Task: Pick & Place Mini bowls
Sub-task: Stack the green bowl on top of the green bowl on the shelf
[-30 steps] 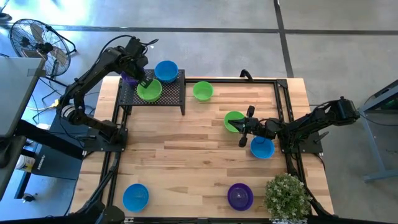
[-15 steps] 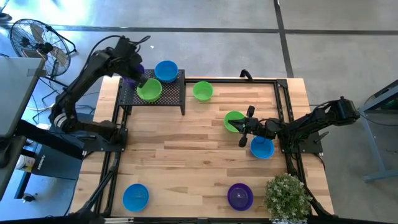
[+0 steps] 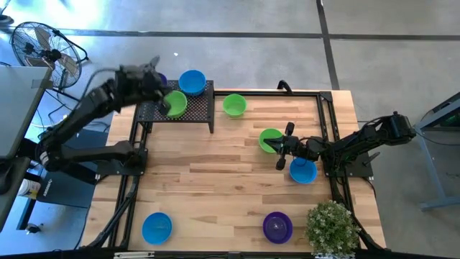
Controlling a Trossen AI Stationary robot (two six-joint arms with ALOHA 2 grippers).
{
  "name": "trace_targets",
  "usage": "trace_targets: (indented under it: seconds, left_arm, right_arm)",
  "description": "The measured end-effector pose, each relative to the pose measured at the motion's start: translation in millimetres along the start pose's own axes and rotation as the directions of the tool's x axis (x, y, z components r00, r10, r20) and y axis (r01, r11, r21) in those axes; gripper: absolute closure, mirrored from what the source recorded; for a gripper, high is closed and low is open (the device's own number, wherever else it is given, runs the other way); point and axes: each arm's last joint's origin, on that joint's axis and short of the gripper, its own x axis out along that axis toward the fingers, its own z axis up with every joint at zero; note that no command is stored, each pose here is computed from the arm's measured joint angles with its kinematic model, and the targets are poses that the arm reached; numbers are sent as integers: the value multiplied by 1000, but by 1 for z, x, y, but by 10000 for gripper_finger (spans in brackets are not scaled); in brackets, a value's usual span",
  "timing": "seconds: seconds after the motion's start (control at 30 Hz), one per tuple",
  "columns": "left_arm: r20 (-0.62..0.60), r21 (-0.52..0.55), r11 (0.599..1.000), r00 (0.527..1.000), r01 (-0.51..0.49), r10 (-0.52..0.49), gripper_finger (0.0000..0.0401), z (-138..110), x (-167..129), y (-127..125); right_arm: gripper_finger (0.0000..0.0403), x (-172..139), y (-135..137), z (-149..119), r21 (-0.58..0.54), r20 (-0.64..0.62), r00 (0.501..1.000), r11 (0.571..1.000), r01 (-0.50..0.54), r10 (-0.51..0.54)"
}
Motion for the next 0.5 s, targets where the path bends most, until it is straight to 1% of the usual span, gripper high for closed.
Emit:
trace_targets:
  seconds: [0.1, 0.2, 0.37, 0.5]
  left_arm:
    - [84, 48, 994, 992, 94, -97, 398, -21, 11, -21]
    - [169, 90, 981, 968, 174, -188, 396, -47, 29, -41]
    - [307, 179, 944, 896, 278, -322, 396, -86, 55, -75]
    - [357, 239, 914, 846, 327, -396, 396, -109, 67, -95]
  right_arm:
    - [401, 0, 0, 0, 0, -1, 1000, 1000, 0, 0]
    - [401, 0, 0, 0, 0, -1, 1000, 1000, 0, 0]
    - [401, 0, 0, 0, 0, -1, 1000, 1000, 1, -1]
    - [402, 0, 0, 0, 0, -2, 1000, 1000, 4, -4]
